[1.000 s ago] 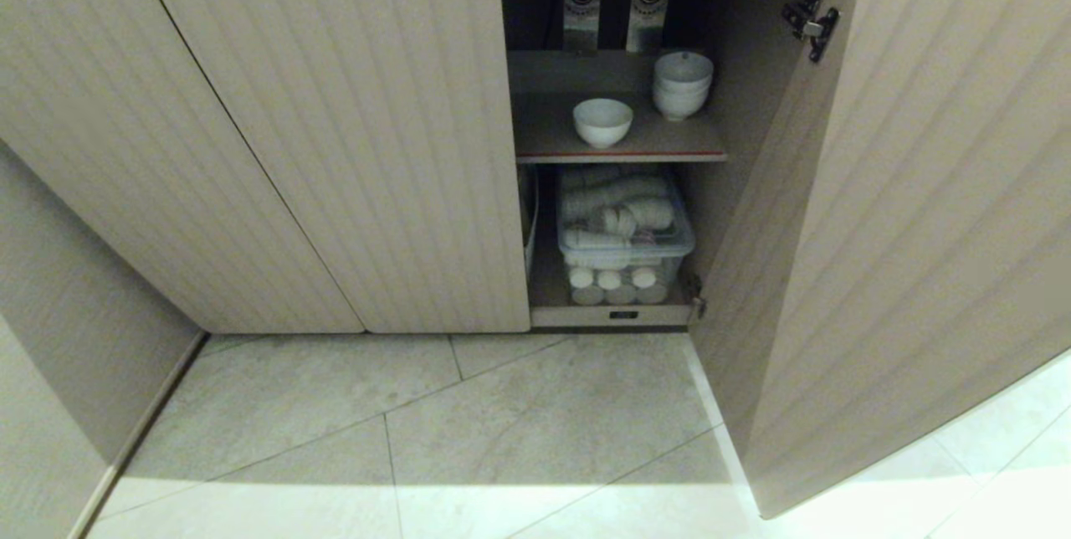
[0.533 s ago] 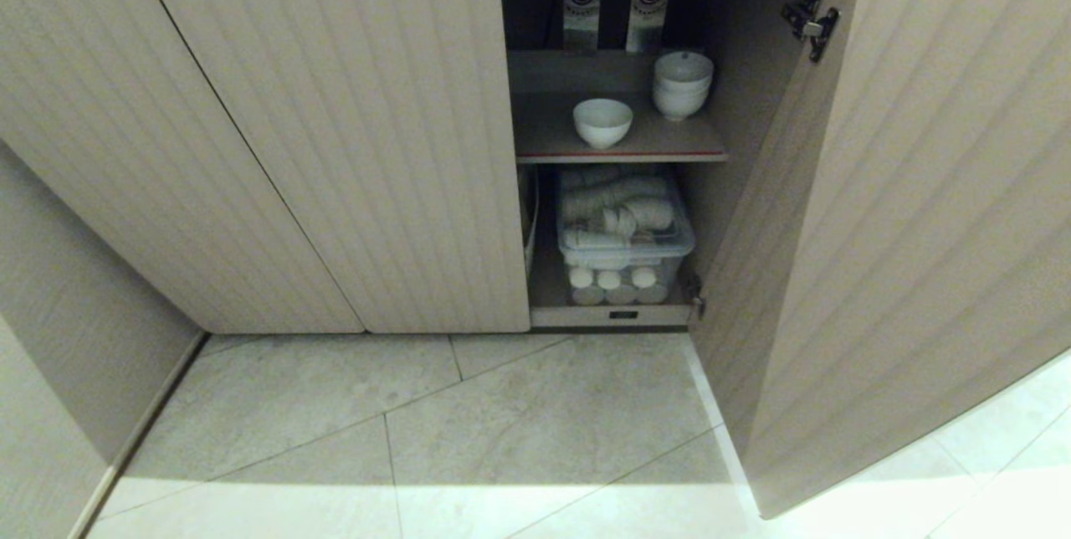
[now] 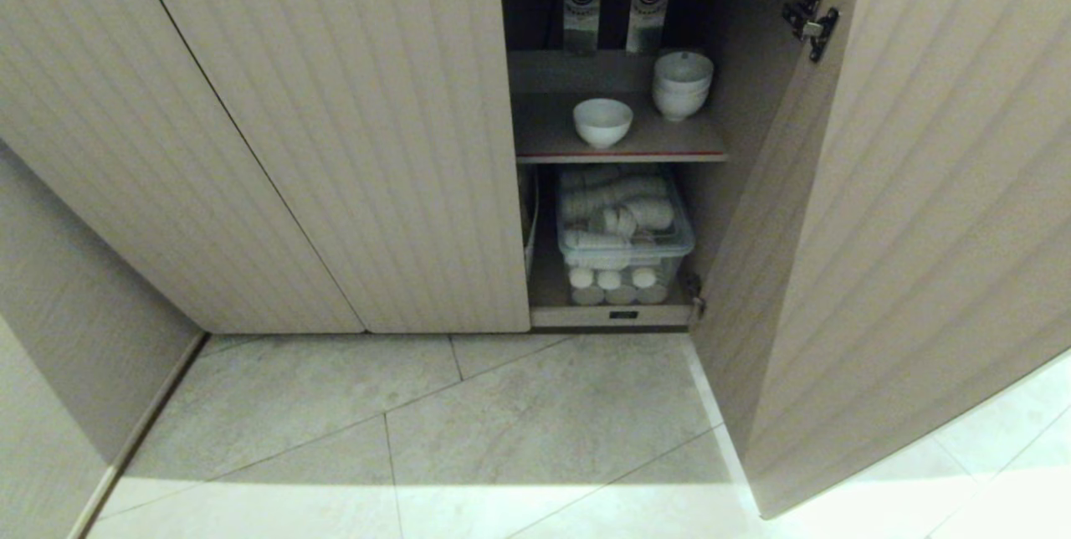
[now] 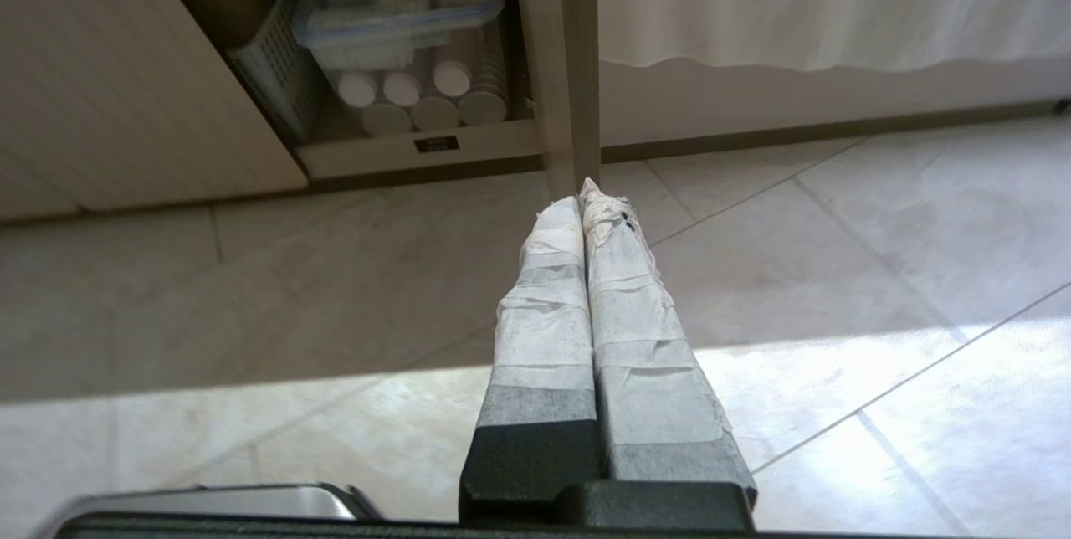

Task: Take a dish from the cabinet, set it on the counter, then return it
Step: Take the bowl from the cabinet

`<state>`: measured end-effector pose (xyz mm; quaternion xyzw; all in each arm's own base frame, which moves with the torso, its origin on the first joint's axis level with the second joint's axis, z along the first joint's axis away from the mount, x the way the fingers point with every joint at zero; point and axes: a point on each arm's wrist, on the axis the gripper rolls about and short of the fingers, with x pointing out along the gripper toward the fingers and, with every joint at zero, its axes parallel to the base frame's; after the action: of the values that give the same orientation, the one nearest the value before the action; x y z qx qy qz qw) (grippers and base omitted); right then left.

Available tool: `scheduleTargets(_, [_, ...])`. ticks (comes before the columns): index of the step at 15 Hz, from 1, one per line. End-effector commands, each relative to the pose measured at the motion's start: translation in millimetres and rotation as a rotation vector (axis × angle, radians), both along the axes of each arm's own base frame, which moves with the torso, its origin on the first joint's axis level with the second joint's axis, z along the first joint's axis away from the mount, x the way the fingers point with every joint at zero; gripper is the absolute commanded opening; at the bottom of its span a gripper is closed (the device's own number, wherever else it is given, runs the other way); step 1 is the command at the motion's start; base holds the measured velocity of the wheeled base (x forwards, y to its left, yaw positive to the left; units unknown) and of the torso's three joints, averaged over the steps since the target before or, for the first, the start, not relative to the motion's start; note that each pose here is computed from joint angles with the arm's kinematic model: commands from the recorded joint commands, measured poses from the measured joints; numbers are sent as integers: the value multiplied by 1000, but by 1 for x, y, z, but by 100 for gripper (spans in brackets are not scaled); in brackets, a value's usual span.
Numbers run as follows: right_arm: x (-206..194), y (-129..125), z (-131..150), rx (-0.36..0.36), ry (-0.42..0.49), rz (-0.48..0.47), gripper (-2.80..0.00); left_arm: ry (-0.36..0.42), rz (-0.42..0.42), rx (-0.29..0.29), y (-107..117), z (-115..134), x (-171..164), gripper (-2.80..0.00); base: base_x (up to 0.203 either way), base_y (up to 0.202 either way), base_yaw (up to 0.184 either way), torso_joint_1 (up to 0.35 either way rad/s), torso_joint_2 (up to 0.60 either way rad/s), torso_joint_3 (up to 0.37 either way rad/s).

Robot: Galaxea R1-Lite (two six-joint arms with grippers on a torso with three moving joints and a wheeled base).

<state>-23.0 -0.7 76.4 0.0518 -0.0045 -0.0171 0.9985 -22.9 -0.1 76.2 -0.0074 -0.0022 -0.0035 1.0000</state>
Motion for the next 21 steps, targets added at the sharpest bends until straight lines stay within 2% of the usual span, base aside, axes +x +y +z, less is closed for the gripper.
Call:
scheduleTargets(1, [0, 0, 0, -49, 5, 8, -280, 0, 1, 0, 0, 0, 0, -280, 0, 0, 0, 0, 0, 0])
scheduleTargets(2, [0, 0, 0, -69, 6, 20, -280, 0, -1, 0, 0, 0, 0, -280, 0, 0, 0, 0, 0, 0])
scheduleTargets(4, [0, 0, 0, -47, 5, 21, -280, 0, -1, 0, 0, 0, 0, -280, 0, 0, 0, 0, 0, 0])
scheduleTargets(13, [0, 0, 0, -42, 4, 22, -280, 0, -1, -5, 0, 0, 0, -280, 2, 5, 6, 2, 1, 1])
scheduleTargets(21, [0, 0, 0, -44, 4, 22, -280, 0, 1, -5, 0, 0, 0, -280, 0, 184, -3, 3, 2, 1])
